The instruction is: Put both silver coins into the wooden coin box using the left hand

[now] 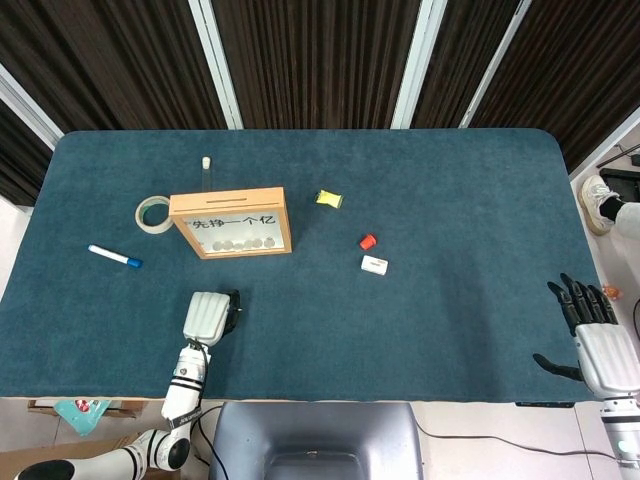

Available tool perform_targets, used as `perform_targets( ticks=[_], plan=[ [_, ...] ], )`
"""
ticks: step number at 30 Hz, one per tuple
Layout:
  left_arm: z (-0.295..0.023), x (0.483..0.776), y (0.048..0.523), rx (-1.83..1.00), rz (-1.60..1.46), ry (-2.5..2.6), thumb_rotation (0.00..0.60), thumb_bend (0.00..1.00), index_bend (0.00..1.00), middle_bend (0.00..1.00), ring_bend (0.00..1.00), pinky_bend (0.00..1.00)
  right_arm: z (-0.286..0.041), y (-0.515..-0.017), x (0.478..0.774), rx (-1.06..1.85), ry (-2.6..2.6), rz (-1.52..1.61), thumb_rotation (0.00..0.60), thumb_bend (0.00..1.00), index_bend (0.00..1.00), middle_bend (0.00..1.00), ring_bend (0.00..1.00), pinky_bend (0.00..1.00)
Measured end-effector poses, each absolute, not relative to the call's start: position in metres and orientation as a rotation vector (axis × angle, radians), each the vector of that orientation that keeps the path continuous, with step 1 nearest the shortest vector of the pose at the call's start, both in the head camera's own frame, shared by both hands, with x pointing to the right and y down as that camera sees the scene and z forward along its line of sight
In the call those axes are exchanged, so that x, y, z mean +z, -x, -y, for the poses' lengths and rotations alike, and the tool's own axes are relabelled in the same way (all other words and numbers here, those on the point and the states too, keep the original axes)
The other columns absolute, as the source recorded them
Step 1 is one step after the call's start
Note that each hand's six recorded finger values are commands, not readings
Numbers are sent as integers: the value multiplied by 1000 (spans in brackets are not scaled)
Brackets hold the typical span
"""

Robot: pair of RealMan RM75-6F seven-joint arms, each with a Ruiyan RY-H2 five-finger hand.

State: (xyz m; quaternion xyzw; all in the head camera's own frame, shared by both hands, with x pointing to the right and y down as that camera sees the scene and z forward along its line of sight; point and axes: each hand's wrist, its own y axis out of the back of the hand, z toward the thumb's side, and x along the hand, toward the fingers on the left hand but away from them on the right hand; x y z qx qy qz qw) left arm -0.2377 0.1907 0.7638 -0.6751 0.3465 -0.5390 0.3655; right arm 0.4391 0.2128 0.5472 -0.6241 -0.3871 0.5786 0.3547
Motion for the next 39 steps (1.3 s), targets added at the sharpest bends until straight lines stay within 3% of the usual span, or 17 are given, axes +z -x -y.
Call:
perform_targets(
  ticks=[6, 12, 22, 31, 39],
  plan=[
    [-182, 748, 236, -1334, -946, 1732, 600, 470, 673, 1000, 1000, 1000, -213, -439, 547, 1495, 1615, 998, 600, 170, 0, 0, 0, 0],
    [-157, 713, 240, -1273, -1037, 1731, 600, 495, 670, 1000, 1000, 1000, -212, -440, 546, 1494, 1615, 1009, 600, 170, 0, 0, 0, 0],
    [-78, 605, 258, -1256, -1229, 1684, 600, 515, 644, 1000, 1000, 1000, -211, -437, 550, 1497, 1618, 1004, 600, 170, 0, 0, 0, 0],
    [-19, 579, 268, -1401, -1354, 1702, 600, 531, 641, 1000, 1000, 1000, -211, -438, 549, 1498, 1623, 1010, 600, 170, 0, 0, 0, 0],
    [15, 585, 260, -1464, -1388, 1669, 600, 531, 640, 1000, 1000, 1000, -208, -445, 546, 1503, 1618, 1038, 600, 170, 0, 0, 0, 0]
  ],
)
